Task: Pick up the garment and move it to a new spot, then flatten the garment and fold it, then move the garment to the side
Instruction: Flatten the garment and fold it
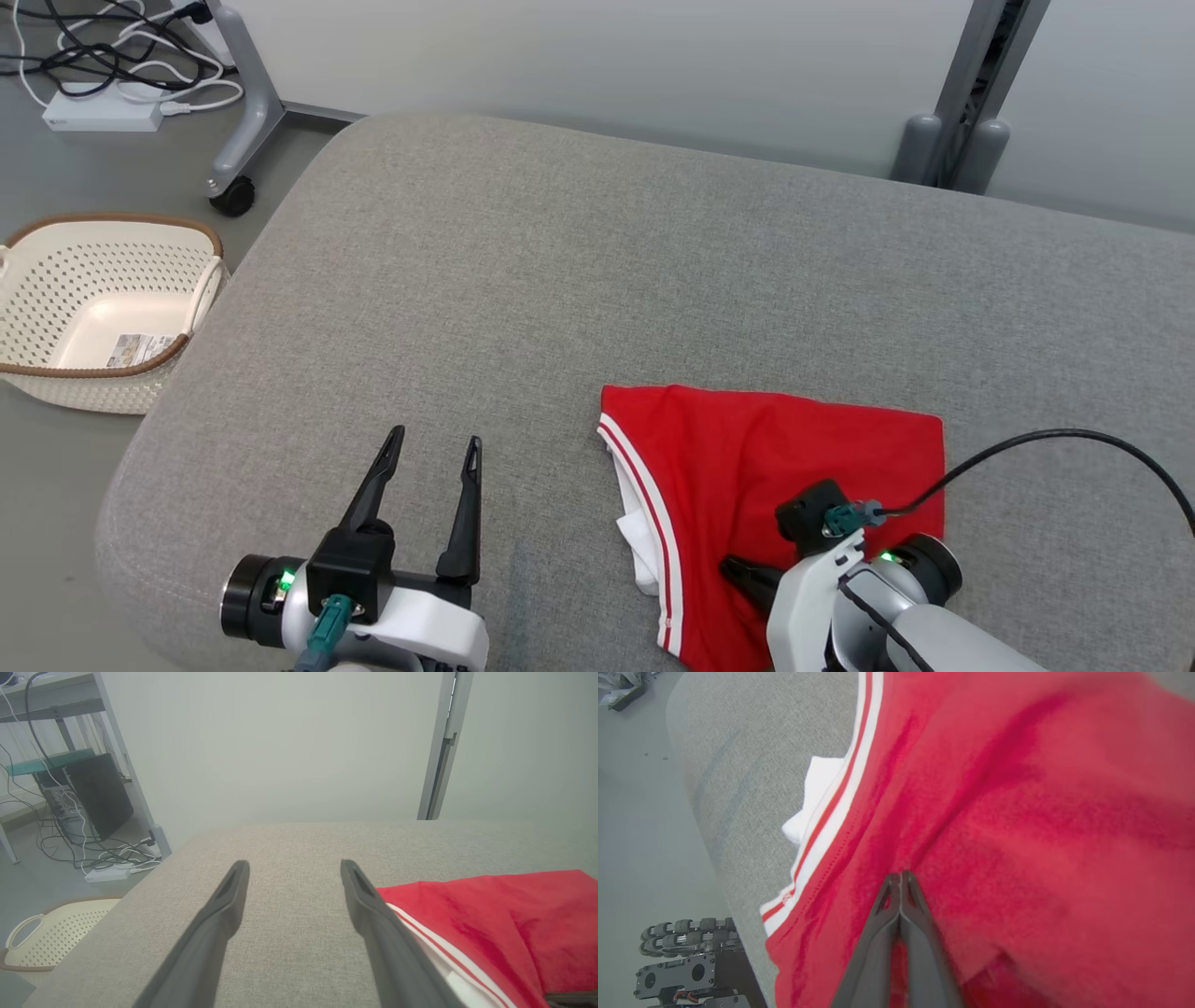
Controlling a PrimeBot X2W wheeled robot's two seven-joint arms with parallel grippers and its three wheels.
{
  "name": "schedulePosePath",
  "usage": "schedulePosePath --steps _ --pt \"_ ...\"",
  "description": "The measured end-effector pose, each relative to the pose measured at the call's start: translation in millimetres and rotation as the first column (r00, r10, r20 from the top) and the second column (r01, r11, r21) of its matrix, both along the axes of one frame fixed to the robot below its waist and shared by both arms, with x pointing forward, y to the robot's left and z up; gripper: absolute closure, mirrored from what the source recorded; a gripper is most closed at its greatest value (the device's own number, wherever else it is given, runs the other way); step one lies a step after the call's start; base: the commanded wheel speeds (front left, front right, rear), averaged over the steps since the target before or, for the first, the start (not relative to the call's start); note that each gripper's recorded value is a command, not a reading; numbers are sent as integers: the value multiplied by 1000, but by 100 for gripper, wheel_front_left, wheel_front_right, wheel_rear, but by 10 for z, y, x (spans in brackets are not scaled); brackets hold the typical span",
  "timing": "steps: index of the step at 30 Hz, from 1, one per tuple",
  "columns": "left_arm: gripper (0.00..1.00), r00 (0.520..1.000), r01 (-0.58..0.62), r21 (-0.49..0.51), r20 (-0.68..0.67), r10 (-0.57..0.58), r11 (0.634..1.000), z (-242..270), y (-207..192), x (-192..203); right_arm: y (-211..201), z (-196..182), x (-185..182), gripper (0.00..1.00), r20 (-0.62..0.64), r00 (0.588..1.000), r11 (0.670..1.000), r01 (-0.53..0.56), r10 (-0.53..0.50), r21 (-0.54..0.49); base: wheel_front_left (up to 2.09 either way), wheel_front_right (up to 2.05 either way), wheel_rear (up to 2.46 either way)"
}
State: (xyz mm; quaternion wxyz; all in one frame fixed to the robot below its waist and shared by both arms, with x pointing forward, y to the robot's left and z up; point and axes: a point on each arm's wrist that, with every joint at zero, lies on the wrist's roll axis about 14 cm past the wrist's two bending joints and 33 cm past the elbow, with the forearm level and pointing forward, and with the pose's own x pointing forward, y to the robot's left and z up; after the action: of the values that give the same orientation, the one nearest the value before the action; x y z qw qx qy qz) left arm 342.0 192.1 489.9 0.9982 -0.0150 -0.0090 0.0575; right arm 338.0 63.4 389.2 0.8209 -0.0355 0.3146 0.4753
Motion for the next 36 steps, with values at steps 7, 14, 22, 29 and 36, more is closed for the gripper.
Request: schedulePosePath --steps 7,14,22,29,36 --pt "0 1000 -14 -1 -16 14 1000 -43 36 3 153 -57 -13 100 -30 999 999 -44 44 -7 0 0 0" --pt "0 999 -30 -2 -23 30 1000 -60 77 9 367 -54 -72 100 -60 993 995 -97 98 5 0 0 0" --pt "0 999 -38 -5 -25 38 999 -59 93 12 550 -37 -94 100 -85 988 992 -127 128 22 0 0 0" --pt "0 998 -50 -8 -33 49 999 -80 113 -1 742 97 -10 100 -70 990 988 -119 126 95 0 0 0" --pt "0 998 -57 -7 -27 56 998 -64 137 -6 736 229 108 100 -25 996 986 -83 87 142 0 0 0"
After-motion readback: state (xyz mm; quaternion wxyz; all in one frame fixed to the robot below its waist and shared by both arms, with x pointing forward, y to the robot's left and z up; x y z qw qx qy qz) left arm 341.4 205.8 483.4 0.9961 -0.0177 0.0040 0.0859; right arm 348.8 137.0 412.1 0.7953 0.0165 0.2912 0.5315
